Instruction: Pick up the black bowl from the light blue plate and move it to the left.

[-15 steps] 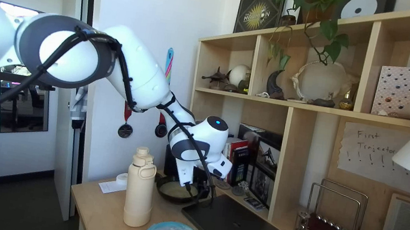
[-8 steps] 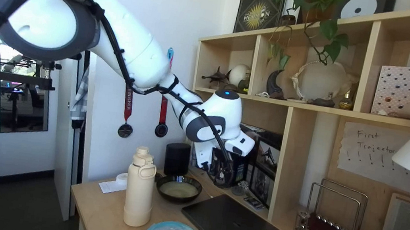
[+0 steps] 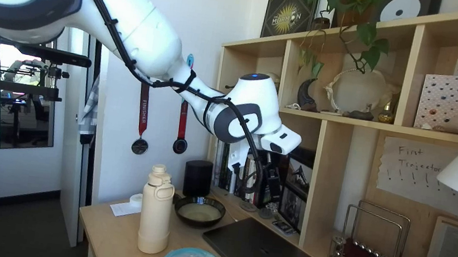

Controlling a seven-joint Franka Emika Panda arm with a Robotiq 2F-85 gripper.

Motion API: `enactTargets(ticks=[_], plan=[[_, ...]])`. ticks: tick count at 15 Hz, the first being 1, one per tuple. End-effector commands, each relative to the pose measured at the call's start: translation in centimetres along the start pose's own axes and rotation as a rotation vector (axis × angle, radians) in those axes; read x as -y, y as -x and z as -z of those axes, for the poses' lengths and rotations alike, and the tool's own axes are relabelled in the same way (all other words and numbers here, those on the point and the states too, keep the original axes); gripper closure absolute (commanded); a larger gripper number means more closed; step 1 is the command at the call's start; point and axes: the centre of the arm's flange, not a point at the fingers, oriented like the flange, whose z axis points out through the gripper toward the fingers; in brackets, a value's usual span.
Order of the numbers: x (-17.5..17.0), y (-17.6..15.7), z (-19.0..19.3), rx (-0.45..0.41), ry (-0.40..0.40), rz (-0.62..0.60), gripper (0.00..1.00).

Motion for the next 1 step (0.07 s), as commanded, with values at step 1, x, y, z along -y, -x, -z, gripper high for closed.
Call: enactTargets(ticks=[1], plan=[[-0.82, 2.22, 4.02, -0.018, 0.080, -0.062, 0.00]])
